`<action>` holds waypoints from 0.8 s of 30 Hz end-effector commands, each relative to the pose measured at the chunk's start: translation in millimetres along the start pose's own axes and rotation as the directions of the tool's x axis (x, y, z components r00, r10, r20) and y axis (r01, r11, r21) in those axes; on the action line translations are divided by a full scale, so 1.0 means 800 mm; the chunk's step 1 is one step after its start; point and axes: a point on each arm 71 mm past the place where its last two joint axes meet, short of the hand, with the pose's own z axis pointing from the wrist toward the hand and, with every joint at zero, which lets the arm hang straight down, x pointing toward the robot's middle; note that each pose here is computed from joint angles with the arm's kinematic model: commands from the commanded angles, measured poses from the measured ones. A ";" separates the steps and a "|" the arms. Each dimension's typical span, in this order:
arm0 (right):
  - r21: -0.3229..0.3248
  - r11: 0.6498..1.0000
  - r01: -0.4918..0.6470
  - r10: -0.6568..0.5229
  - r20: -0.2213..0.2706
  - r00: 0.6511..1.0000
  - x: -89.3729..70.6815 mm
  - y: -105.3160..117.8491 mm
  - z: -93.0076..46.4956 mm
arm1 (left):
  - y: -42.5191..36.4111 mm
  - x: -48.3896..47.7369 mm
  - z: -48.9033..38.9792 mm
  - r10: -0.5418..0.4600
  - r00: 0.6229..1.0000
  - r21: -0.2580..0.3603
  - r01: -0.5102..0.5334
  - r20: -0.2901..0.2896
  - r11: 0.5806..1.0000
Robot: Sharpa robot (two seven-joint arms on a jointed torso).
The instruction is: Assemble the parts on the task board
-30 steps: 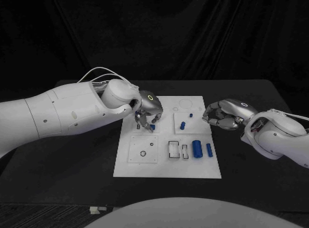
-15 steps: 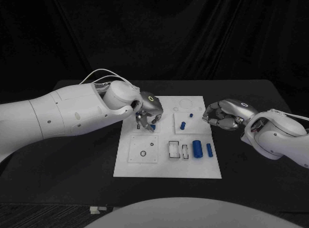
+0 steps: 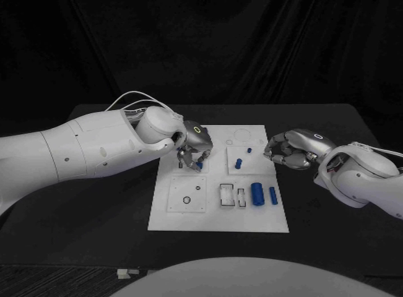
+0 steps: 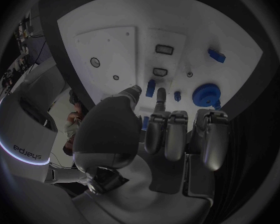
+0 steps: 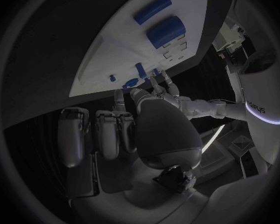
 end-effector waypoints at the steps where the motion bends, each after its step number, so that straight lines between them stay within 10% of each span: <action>1: 0.007 1.000 0.001 -0.001 -0.008 1.000 0.002 0.000 0.000 | -0.0019 0.002 0.002 -0.004 1.000 0.007 0.004 -0.021 1.000; 24: 0.013 1.000 0.001 0.000 -0.014 1.000 0.002 0.000 -0.001 | 0.0003 0.008 0.006 -0.014 0.999 -0.005 0.014 -0.044 1.000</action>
